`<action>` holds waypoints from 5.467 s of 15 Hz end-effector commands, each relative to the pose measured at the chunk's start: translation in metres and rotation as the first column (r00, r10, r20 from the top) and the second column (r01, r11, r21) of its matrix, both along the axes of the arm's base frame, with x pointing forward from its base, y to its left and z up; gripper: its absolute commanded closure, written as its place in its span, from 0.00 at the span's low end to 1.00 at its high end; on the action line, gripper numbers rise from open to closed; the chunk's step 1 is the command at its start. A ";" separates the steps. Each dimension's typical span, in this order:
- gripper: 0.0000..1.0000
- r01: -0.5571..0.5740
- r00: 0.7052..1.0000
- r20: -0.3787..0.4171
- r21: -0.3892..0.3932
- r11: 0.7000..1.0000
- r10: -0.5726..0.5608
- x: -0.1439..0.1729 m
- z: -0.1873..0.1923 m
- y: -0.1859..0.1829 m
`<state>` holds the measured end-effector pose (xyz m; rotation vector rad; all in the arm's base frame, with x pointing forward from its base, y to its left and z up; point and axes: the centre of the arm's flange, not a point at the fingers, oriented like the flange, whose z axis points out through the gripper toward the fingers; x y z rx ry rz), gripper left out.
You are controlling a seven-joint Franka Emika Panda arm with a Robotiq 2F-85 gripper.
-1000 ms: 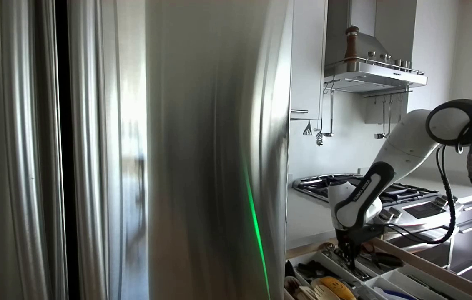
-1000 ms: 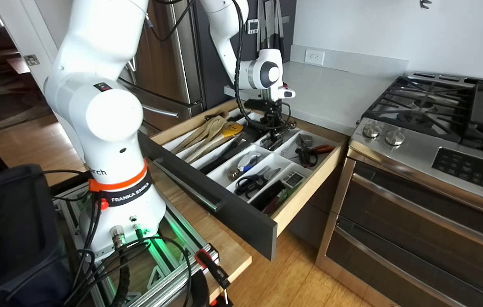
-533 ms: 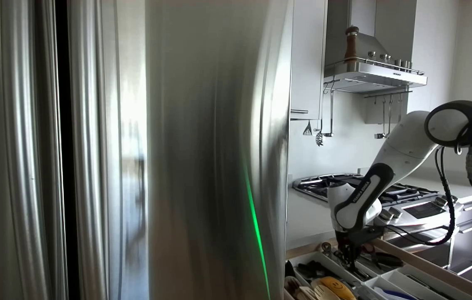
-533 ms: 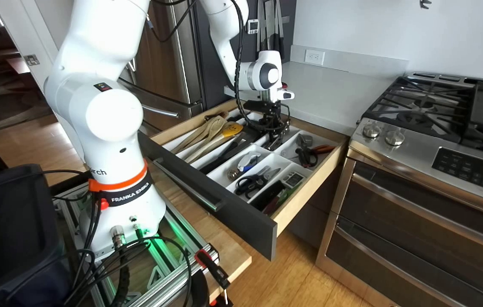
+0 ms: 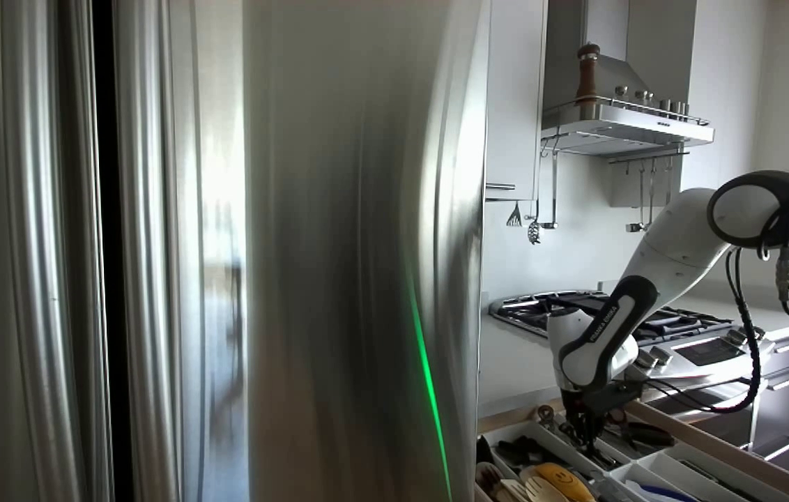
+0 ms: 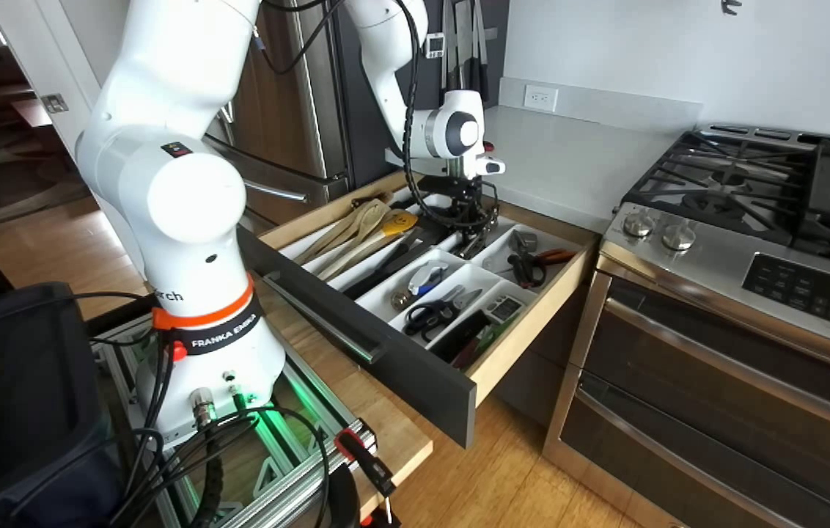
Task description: Take the scoop out of the drawer and put it on the countertop
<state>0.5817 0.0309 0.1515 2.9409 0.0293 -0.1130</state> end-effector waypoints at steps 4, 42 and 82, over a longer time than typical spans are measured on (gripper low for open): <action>0.99 0.008 1.000 -0.013 0.010 1.000 -0.008 0.004 -0.003 -0.004; 0.99 -0.033 0.986 -0.162 0.100 0.994 0.049 -0.021 0.056 -0.041; 0.99 0.137 0.990 -0.066 0.273 0.952 -0.124 0.188 0.185 -0.007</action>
